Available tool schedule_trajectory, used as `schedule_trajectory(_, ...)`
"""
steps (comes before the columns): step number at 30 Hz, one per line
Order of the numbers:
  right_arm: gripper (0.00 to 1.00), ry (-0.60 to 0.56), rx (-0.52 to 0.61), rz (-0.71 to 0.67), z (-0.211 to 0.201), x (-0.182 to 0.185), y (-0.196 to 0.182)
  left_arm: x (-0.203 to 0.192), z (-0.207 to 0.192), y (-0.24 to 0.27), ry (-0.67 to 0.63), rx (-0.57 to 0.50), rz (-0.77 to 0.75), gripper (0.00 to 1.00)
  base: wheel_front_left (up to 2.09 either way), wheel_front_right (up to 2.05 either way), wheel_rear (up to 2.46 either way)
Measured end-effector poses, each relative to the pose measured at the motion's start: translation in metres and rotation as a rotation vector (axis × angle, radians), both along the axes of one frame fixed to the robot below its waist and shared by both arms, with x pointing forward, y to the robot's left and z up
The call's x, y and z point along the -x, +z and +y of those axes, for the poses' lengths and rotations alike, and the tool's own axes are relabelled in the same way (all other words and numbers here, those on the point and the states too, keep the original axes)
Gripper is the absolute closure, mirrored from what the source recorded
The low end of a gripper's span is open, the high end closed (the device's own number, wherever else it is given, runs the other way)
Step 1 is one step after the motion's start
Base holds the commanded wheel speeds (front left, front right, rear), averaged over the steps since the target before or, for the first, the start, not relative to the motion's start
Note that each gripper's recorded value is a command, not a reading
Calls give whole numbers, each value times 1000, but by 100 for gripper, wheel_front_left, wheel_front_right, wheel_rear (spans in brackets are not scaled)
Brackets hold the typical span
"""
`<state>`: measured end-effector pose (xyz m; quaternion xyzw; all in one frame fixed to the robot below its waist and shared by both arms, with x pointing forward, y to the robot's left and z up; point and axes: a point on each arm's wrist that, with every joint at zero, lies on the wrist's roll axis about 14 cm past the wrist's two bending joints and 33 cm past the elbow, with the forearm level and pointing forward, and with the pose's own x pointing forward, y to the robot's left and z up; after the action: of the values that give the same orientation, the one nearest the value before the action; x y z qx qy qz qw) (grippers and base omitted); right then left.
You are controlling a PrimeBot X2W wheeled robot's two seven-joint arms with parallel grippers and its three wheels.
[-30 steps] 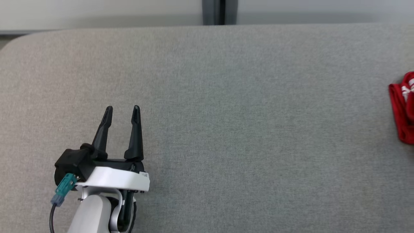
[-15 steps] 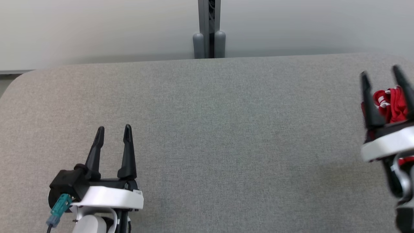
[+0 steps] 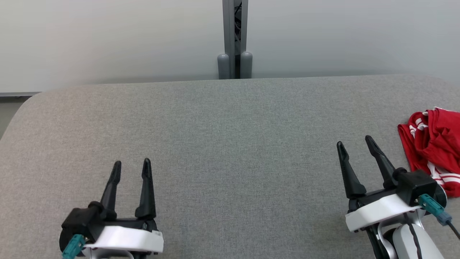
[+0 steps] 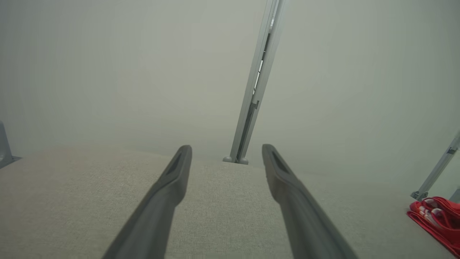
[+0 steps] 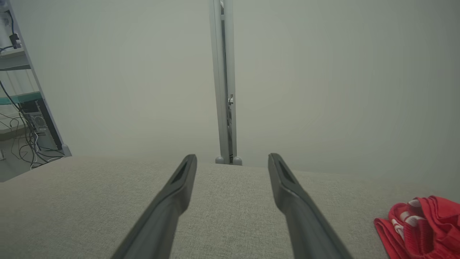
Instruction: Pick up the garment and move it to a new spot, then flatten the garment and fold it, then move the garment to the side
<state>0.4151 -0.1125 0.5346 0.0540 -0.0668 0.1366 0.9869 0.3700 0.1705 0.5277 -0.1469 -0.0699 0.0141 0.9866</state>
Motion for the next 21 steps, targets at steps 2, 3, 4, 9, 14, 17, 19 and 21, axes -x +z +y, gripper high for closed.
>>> schedule_trajectory(2,0,4,1,2,2,1,-2,3,-3,-6,-7,9,18,0,0,0,0)
schedule_trajectory(3,0,6,4,7,3,1,-4,5,-2,-9,-6,11,26,0,0,0,0)
schedule_trajectory(4,0,8,4,12,4,1,-6,5,-2,-9,-6,10,28,0,0,0,0)
schedule_trajectory(9,0,9,2,13,5,2,-7,6,-9,-11,-37,21,32,0,0,0,0)
schedule_trajectory(14,0,9,7,12,6,2,-7,7,-8,-10,-36,20,28,0,0,0,0)
schedule_trajectory(17,0,10,6,13,7,2,-7,7,-10,-11,-41,19,30,0,0,0,0)
schedule_trajectory(19,0,11,6,14,7,2,-7,7,-12,-13,-57,38,36,0,0,0,0)
schedule_trajectory(21,0,13,6,15,8,2,-8,7,-13,-14,-63,41,35,0,0,0,0)
